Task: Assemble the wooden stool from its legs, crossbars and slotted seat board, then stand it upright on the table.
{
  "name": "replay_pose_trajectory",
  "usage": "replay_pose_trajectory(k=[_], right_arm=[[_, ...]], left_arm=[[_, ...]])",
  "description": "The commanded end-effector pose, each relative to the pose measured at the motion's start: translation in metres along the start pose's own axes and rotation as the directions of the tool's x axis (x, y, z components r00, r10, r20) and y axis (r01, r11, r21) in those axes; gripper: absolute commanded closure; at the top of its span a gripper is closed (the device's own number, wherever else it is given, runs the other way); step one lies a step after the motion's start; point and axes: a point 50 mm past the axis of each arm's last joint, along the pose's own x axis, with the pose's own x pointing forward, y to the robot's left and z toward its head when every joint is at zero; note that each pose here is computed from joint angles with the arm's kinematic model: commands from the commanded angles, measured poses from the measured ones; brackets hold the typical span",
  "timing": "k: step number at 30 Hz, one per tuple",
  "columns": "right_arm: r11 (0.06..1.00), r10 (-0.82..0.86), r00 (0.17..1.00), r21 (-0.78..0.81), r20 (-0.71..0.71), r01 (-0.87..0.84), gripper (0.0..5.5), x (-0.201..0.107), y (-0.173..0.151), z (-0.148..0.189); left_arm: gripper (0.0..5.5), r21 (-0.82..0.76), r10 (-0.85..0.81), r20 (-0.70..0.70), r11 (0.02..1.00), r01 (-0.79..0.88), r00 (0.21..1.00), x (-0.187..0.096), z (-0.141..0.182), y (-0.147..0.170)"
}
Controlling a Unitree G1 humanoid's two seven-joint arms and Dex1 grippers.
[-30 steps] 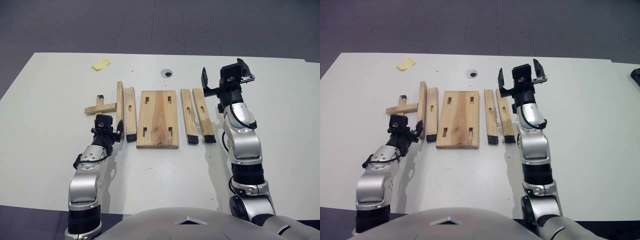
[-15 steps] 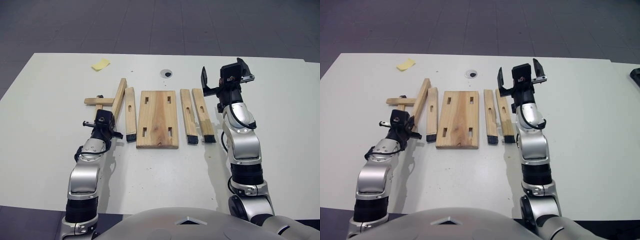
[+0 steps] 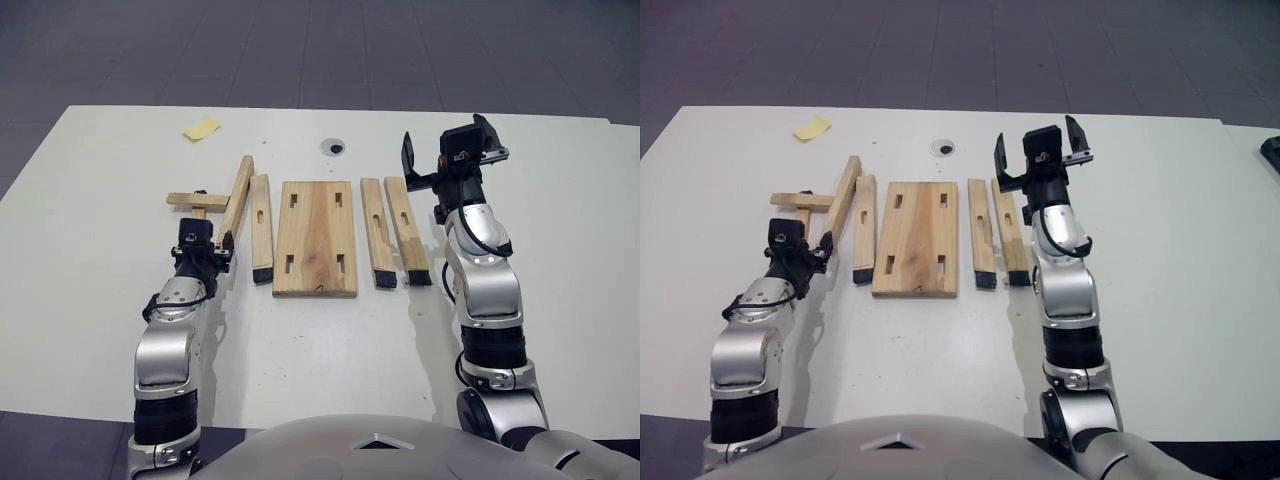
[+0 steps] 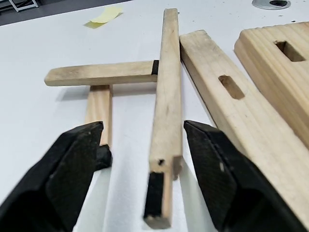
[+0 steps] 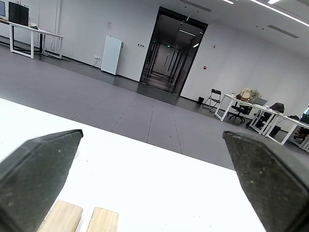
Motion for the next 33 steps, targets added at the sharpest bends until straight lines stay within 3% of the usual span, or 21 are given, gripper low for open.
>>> replay_pose_trajectory(k=[1, 4, 21, 25, 33], right_arm=[[1.0, 0.006, 1.0, 0.002, 0.013, -0.006, 0.1, 0.003, 0.0, 0.004], [1.0, 0.008, 1.0, 0.004, 0.015, -0.008, 0.1, 0.003, 0.001, 0.004], [1.0, 0.021, 1.0, 0.022, 0.014, -0.022, 0.1, 0.006, 0.003, 0.006], [0.998, 0.032, 0.999, 0.059, -0.004, -0.032, 0.1, 0.008, 0.003, 0.007], [0.938, 0.094, 0.994, 0.339, -0.064, -0.067, 0.1, 0.013, 0.0, 0.008]], left_arm=[[1.52, -0.001, -0.027, -0.016, 1.0, 0.027, 0.999, 0.0, -0.003, -0.005], [1.06, 0.001, -0.02, -0.039, 1.0, 0.02, 0.999, 0.002, -0.007, -0.005], [3.83, -0.002, -0.017, -0.096, 1.0, 0.017, 0.995, 0.017, -0.017, -0.005], [4.47, 0.048, 0.004, -0.045, 0.999, -0.002, 0.999, 0.021, -0.01, -0.004], [4.48, 0.195, 0.097, 0.158, 0.973, -0.127, 0.983, 0.023, 0.007, -0.004]])
